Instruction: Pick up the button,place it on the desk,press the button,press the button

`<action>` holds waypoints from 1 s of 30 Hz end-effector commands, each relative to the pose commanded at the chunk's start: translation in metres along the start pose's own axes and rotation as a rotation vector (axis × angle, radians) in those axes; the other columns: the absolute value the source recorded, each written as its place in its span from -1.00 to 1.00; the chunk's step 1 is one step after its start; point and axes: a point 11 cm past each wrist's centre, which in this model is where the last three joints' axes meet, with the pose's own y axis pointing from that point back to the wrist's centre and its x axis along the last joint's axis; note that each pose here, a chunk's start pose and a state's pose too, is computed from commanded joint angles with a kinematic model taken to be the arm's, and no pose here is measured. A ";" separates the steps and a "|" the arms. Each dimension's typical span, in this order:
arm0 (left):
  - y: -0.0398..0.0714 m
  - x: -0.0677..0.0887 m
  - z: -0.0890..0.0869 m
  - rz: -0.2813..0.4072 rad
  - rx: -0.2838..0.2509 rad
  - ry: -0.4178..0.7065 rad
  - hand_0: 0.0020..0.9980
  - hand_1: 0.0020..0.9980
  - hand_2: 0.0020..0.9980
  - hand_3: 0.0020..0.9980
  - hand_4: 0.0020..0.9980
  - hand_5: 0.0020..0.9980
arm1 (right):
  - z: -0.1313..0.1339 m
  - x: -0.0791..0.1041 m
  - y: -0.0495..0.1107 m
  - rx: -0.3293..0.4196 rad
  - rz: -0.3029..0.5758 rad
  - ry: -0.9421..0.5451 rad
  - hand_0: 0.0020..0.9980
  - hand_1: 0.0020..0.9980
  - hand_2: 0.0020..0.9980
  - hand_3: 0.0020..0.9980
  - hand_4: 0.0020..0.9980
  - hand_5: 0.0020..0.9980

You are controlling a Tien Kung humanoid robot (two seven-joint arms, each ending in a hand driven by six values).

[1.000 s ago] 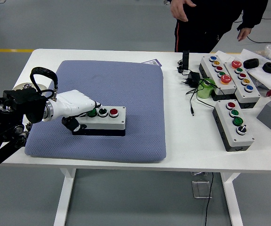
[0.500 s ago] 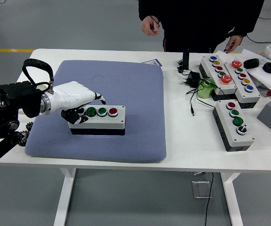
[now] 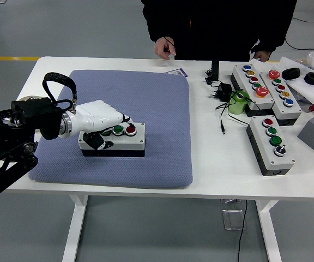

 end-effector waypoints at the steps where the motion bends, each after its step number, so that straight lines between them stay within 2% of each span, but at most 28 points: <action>1: 0.000 0.000 0.000 0.000 0.000 0.000 -1.00 -1.00 -0.90 0.63 0.35 -1.00 | 0.000 0.000 0.000 0.000 0.000 0.000 0.53 0.45 0.49 0.19 -0.60 -0.69; 17: -0.006 -0.007 -0.007 -0.031 0.018 0.010 -1.00 -1.00 -0.90 0.62 0.34 -1.00 | 0.000 0.000 0.000 0.000 0.002 0.001 0.53 0.45 0.49 0.19 -0.60 -0.69; 30: -0.009 -0.023 -0.013 -0.086 0.032 0.023 -1.00 -1.00 -0.91 0.62 0.34 -1.00 | -0.001 0.001 0.000 0.001 0.002 0.001 0.53 0.45 0.49 0.19 -0.60 -0.69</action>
